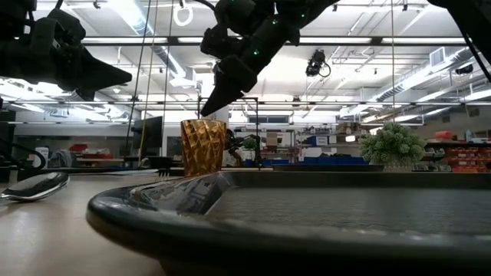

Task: Pick and place plate/cup/fork/spoon on tray
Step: Put the yellow cup on the black tray

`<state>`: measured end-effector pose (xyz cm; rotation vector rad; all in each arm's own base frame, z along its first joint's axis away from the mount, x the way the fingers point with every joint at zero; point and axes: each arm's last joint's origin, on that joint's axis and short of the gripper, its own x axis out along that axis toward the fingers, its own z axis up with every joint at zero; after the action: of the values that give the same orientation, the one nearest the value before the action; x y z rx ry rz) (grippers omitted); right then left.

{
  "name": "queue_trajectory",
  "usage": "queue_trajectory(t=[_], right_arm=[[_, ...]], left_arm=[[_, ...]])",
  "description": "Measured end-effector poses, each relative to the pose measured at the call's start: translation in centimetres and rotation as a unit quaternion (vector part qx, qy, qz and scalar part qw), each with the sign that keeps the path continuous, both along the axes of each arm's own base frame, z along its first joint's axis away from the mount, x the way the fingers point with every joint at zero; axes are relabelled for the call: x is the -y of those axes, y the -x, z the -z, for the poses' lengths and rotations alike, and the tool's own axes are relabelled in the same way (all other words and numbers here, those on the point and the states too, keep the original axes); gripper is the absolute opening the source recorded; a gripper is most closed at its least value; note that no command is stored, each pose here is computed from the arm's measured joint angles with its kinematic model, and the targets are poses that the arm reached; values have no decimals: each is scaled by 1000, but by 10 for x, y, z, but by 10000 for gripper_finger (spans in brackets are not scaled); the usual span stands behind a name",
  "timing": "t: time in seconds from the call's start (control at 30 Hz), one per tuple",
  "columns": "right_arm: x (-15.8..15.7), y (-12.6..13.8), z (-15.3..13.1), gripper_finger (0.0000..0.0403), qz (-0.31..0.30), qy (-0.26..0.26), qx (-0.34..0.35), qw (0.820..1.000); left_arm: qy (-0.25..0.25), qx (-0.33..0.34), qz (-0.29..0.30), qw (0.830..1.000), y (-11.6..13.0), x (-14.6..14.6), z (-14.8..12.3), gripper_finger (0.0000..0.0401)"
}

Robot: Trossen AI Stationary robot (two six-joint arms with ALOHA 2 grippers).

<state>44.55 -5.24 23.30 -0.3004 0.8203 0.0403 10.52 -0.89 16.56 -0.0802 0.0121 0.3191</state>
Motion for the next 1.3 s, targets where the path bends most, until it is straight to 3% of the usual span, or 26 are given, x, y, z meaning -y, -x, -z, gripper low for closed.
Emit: queue_trajectory(t=[0.43, 0.77, 1.3], right_arm=[[11, 6, 4, 164, 19, 6, -31, 999], [13, 8, 5, 154, -14, 36, -45, 998], [18, 11, 7, 72, -25, 33, -64, 997]], left_arm=[[0, 0, 0, 1000, 0, 0, 0, 11], [0, 0, 0, 1000, 0, 0, 0, 11], [0, 0, 0, 1000, 0, 0, 0, 11]])
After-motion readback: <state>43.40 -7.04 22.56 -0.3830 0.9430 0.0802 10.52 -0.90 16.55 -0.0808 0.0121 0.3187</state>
